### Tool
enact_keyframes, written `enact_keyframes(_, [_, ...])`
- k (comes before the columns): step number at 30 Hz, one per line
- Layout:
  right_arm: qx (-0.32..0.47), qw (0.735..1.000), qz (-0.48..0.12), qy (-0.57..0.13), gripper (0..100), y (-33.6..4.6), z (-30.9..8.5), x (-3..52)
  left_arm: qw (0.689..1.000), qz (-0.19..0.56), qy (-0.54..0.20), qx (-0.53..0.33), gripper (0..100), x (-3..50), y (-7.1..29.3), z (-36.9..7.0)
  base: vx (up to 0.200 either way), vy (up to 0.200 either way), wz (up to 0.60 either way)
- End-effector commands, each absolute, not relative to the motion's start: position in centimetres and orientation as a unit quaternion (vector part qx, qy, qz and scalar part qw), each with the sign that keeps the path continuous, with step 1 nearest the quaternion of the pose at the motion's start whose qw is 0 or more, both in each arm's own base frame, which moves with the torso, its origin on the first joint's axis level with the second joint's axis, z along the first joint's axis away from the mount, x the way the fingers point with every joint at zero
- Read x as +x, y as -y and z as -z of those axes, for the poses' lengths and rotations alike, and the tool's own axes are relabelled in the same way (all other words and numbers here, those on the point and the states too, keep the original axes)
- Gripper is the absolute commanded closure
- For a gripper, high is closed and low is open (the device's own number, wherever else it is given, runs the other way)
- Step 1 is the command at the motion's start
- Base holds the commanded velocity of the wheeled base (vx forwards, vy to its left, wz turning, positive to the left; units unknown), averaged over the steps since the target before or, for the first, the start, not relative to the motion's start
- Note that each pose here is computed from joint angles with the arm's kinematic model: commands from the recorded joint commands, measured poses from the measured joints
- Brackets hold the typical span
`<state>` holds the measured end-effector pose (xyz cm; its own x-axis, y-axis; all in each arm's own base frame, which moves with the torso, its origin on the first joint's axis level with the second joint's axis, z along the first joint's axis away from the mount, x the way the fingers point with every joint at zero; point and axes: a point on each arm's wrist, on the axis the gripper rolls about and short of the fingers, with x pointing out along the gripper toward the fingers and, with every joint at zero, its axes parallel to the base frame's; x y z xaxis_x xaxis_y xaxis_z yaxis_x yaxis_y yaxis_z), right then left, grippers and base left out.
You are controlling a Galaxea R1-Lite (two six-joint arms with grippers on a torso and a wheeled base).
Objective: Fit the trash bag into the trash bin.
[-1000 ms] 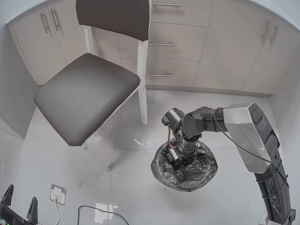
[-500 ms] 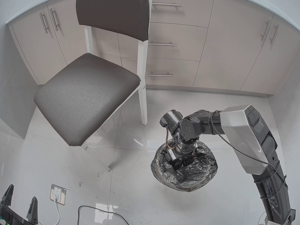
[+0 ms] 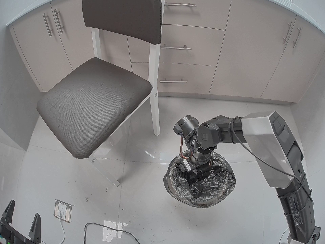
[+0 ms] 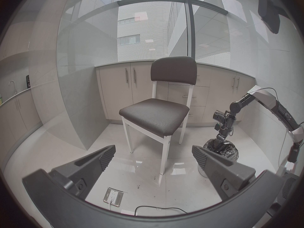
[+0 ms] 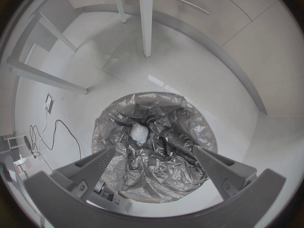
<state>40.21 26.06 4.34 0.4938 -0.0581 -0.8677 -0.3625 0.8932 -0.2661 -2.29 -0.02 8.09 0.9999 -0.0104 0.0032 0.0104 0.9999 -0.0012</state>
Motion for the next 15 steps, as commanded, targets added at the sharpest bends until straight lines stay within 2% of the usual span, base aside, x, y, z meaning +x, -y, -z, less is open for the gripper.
enact_keyframes(1, [-0.214, 0.855, -0.099, -0.463, 0, -25.4, -8.4, 39.9, 1.000, 0.005, 0.001, -0.001, 0, -2.3, 0.0, -7.6, 0.000, 0.000, 0.00])
enact_keyframes(7, [-0.245, 0.867, -0.070, -0.428, 0, -23.4, -11.7, 40.3, 1.000, 0.005, 0.001, -0.001, 0, -2.3, 0.0, -7.6, 0.000, 0.000, 0.00])
enact_keyframes(8, [-0.237, 0.876, -0.060, -0.416, 0, -22.2, -13.4, 40.4, 1.000, 0.005, 0.001, -0.001, 0, -2.3, 0.0, -7.6, 0.000, 0.000, 0.00])
enact_keyframes(12, [-0.217, 0.890, -0.036, -0.399, 0, -19.6, -16.1, 40.8, 1.000, 0.005, 0.001, -0.001, 0, -2.3, 0.0, -7.6, 0.000, 0.000, 0.00])
enact_keyframes(15, [-0.194, 0.901, 0.003, -0.388, 0, -15.5, -18.9, 41.2, 1.000, 0.005, 0.002, -0.001, 0, -2.3, 0.0, -7.6, 0.000, 0.000, 0.00])
